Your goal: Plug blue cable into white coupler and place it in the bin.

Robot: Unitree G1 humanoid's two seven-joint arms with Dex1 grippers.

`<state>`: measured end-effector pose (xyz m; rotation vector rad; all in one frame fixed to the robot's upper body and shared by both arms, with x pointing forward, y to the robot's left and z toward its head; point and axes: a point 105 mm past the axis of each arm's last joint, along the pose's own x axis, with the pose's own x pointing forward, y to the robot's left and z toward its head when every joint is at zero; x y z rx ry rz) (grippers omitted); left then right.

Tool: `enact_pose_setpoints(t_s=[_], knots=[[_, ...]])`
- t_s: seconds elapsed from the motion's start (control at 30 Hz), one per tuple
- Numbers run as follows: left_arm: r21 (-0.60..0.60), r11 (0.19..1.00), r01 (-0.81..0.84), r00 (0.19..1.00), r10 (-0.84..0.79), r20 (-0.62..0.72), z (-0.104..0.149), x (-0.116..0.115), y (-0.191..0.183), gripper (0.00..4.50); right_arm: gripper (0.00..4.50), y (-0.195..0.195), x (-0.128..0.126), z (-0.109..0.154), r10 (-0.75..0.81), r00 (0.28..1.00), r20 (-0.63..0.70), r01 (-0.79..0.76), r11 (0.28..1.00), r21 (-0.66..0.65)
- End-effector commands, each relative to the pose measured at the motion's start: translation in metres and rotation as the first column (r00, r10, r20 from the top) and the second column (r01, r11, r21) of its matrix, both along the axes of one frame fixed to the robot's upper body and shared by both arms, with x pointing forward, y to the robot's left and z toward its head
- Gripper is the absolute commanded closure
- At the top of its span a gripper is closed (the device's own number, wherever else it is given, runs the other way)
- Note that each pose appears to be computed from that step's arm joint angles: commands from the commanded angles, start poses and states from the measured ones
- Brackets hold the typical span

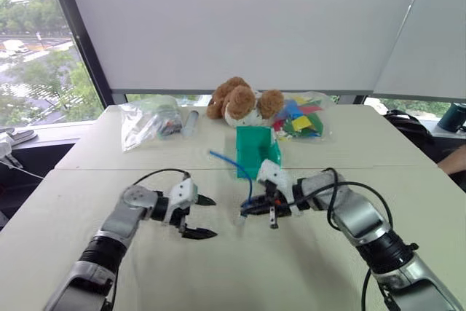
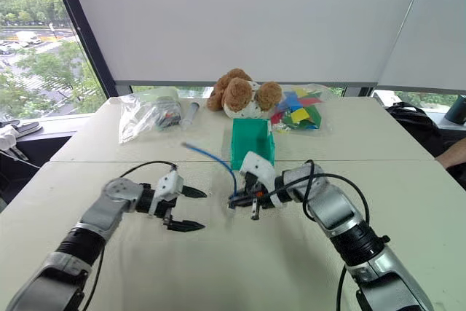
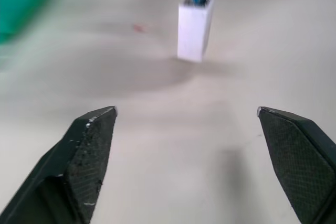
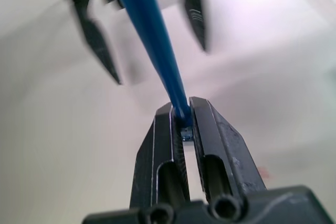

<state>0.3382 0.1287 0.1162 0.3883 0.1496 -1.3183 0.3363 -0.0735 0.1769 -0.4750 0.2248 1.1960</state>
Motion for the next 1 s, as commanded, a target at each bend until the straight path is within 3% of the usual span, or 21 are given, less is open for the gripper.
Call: enact_pose_setpoints(t_s=[0.03, 0.2, 0.4, 0.57, 0.73, 0.87, 1.0], knots=[[-0.132, 0.984, -0.121, 0.992, 0.124, 0.019, 0.031, 0.007, 0.010, 0.03, 4.50, -0.012, 0.031, 0.057, -0.142, 0.985, 0.095, 0.129, 0.983, 0.128], [-0.215, 0.954, -0.207, 0.978, 0.206, -0.029, 0.045, 0.004, 0.015, 0.03, 4.50, -0.022, 0.082, 0.083, -0.310, 0.945, 0.105, 0.289, 0.940, 0.181], [-0.240, 0.936, -0.257, 0.966, 0.254, -0.042, 0.048, -0.001, 0.016, 0.03, 4.50, -0.010, 0.113, 0.063, -0.339, 0.940, 0.026, 0.334, 0.935, 0.116], [-0.278, 0.917, -0.286, 0.958, 0.285, -0.046, 0.055, -0.004, 0.015, 0.00, 2.44, -0.012, 0.129, 0.052, -0.441, 0.895, 0.066, 0.438, 0.897, 0.055], [-0.292, 0.904, -0.313, 0.949, 0.311, -0.054, 0.056, -0.007, 0.018, 0.00, 0.05, -0.017, 0.135, 0.084, -0.492, 0.863, 0.117, 0.475, 0.868, 0.145], [-0.295, 0.898, -0.328, 0.944, 0.325, -0.060, 0.056, -0.010, 0.020, 0.00, 0.05, -0.033, 0.131, 0.119, -0.493, 0.858, 0.146, 0.455, 0.861, 0.228], [-0.296, 0.892, -0.341, 0.939, 0.339, -0.060, 0.059, -0.011, 0.024, 0.00, 0.05, -0.056, 0.116, 0.129, -0.440, 0.884, 0.154, 0.398, 0.884, 0.244]])
